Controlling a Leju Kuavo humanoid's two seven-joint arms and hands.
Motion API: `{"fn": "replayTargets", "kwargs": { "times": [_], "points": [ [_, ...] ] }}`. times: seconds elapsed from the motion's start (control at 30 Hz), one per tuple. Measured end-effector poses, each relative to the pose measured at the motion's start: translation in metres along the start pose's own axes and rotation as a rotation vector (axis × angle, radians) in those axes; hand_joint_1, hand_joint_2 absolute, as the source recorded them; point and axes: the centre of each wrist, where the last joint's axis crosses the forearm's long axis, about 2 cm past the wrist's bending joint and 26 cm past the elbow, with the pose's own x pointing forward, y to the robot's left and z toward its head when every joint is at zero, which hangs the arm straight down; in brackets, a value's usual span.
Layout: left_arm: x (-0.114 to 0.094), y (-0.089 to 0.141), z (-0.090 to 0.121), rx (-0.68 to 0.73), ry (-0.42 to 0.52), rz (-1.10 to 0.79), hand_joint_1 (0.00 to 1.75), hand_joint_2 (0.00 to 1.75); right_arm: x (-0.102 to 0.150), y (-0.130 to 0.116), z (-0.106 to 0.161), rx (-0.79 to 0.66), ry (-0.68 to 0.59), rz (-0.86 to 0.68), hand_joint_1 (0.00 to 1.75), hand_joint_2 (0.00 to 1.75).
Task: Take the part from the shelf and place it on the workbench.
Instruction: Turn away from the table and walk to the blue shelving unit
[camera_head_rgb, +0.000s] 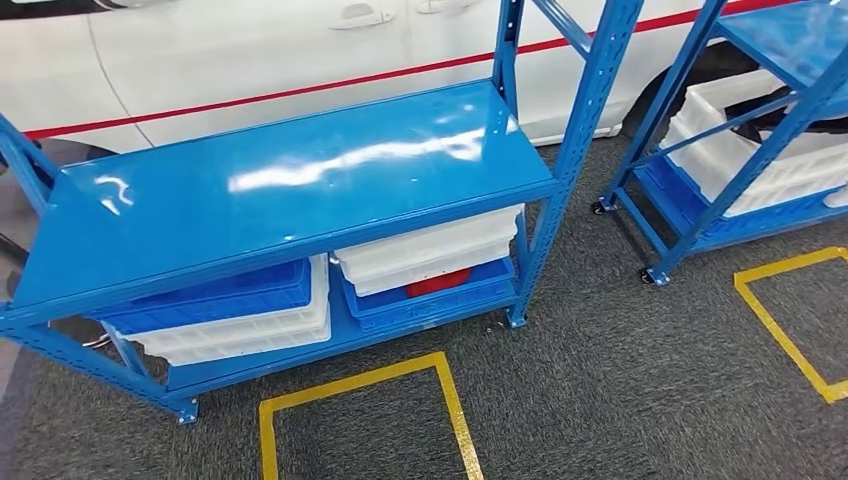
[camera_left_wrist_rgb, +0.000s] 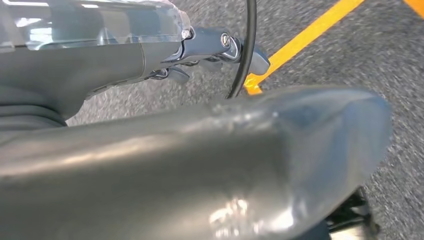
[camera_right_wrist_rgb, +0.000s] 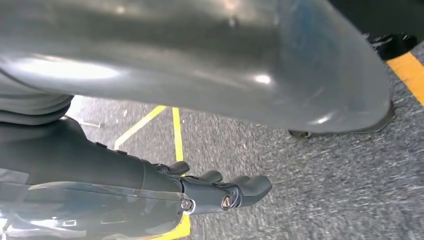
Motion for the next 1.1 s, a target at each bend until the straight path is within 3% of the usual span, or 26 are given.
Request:
{"fn": "replayTargets", "kwargs": {
  "times": [1.1],
  "points": [
    [-0.0006,0.0014,-0.0013,0.002,0.006,0.004,0.00,0.00,-0.0003,0.0004,0.0001,-0.001,-0.001,0.001,0.00,0.00]
  ]
}}
